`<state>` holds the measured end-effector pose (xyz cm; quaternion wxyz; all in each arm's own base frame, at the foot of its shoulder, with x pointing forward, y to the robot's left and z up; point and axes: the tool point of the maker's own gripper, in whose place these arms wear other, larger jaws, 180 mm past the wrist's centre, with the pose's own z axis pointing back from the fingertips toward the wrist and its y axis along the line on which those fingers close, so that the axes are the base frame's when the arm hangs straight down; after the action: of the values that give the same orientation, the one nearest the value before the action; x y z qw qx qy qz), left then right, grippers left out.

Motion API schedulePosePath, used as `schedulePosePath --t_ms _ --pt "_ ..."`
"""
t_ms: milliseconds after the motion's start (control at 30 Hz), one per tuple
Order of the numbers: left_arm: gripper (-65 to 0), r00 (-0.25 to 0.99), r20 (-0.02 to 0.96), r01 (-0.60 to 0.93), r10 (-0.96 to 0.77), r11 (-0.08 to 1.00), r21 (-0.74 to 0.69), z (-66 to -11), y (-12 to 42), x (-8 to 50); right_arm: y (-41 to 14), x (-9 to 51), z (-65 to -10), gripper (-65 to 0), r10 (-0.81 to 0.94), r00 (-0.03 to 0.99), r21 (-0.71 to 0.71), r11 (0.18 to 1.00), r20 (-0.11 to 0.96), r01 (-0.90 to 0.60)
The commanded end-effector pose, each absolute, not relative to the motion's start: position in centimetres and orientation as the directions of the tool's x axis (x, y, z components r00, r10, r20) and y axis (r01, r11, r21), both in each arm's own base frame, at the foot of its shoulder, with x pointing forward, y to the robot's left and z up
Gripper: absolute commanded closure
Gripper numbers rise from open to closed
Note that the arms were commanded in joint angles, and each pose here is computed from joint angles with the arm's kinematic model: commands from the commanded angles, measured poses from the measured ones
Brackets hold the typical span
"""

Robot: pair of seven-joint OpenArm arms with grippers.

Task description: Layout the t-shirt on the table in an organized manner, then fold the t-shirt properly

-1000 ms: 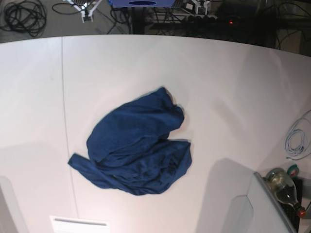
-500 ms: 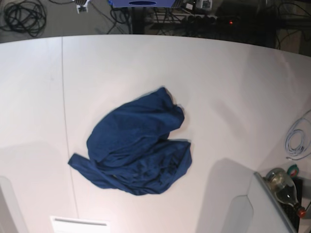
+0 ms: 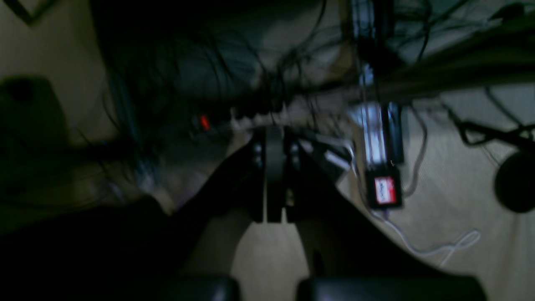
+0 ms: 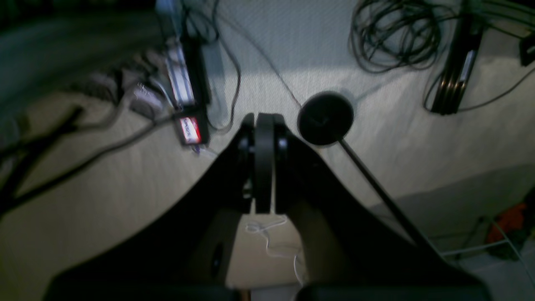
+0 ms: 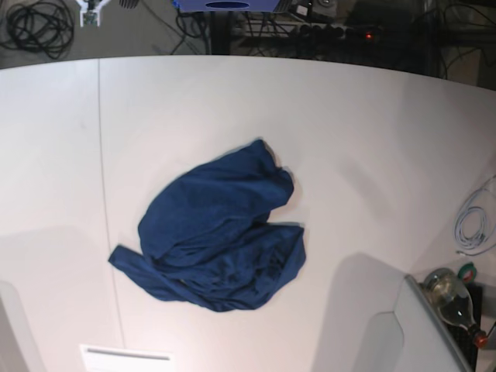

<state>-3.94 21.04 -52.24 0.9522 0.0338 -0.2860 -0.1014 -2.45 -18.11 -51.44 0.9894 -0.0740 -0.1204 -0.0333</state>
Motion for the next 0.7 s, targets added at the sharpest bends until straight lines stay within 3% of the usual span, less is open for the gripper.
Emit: schedulePosePath --t_ms 0,200,300,400,667 --pt "0.0 0.781 0.583 0.183 -0.224 0.975 0.128 -50.7 21.0 -2.9 -18.3 -0.8 -49.9 0.0 -0.049 0.950 -0.140 0.985 0.309 0.096" --pt "0.0 0.625 0.744 0.215 -0.238 0.968 0.129 -45.2 18.9 3.6 -18.3 11.5 -43.0 0.0 -0.004 0.797 -0.131 0.986 0.603 0.103" --pt "0.0 0.520 0.827 0.207 -0.215 0.971 0.121 -42.1 17.2 8.1 -18.3 19.1 -40.3 -0.6 -0.020 0.724 -0.105 0.986 0.690 0.128" --pt "0.0 0.509 0.844 0.164 -0.170 0.981 0.098 -40.8 15.7 12.1 -17.9 25.7 -38.0 -9.9 -0.039 0.699 -0.073 0.989 0.714 0.130" --pt "0.0 0.617 0.785 -0.062 0.063 0.998 -0.032 -41.7 13.4 19.1 -14.7 37.0 -36.7 -41.9 0.130 0.729 -0.050 0.990 0.672 -0.131"
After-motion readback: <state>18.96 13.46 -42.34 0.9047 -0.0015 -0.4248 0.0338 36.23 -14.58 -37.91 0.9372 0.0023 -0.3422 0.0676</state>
